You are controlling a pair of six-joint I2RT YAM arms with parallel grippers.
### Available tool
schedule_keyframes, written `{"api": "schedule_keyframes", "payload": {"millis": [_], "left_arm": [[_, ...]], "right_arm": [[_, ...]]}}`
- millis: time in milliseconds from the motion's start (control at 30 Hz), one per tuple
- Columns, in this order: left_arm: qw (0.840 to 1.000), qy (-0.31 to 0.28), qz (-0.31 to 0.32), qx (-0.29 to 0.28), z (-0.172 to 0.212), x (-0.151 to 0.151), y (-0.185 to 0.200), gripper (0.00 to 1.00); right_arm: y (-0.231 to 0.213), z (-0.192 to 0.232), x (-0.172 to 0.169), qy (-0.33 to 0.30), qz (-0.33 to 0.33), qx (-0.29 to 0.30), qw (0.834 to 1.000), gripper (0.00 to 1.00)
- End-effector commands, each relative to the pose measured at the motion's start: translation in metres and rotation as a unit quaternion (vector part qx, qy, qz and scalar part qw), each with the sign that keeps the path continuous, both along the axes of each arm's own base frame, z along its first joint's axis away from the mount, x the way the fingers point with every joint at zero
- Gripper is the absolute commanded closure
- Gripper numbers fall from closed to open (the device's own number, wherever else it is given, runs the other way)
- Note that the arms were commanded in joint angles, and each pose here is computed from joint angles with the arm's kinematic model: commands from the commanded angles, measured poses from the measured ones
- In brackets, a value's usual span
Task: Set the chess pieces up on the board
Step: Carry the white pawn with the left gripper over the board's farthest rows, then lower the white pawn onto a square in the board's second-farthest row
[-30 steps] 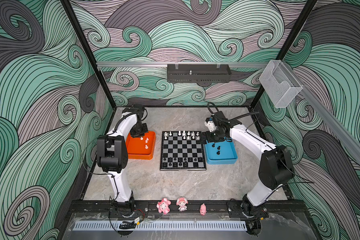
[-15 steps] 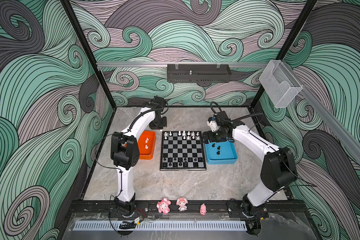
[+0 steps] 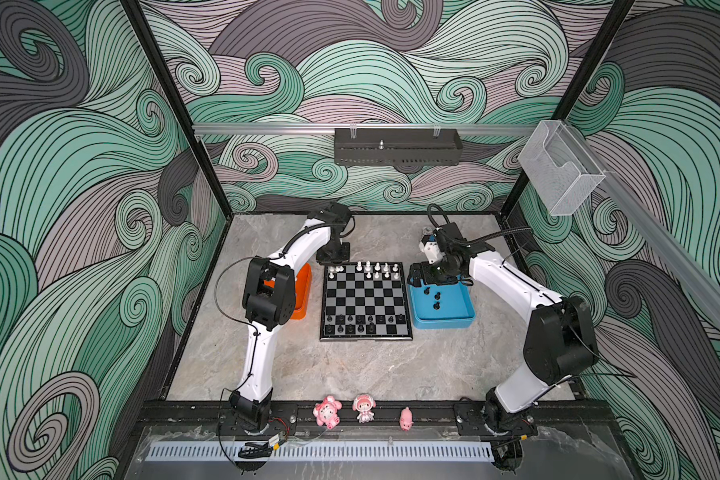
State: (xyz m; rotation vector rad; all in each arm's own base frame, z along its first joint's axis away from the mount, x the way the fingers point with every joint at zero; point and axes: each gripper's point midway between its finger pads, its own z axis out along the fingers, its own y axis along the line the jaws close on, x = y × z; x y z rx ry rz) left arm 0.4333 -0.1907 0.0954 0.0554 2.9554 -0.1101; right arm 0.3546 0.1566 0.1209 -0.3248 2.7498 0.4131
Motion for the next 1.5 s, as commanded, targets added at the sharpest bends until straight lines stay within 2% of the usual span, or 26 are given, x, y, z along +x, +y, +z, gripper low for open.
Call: {"api": "schedule_keyframes", "payload": {"millis": [0, 467, 1467], "left_arm": [[1.000, 0.000, -0.004, -0.008, -0.010, 0.002, -0.008, 0.89], [1.000, 0.020, -0.008, -0.004, -0.036, 0.000, -0.013, 0.89], [1.000, 0.027, -0.008, 0.000, -0.047, -0.001, -0.015, 0.86]], "right_arm": [[-0.002, 0.005, -0.004, -0.005, 0.000, 0.008, 1.000, 0.04], [-0.004, 0.002, -0.004, -0.002, -0.003, 0.009, 1.000, 0.04], [-0.004, -0.001, -0.003, 0.002, -0.004, 0.011, 1.000, 0.04]]}}
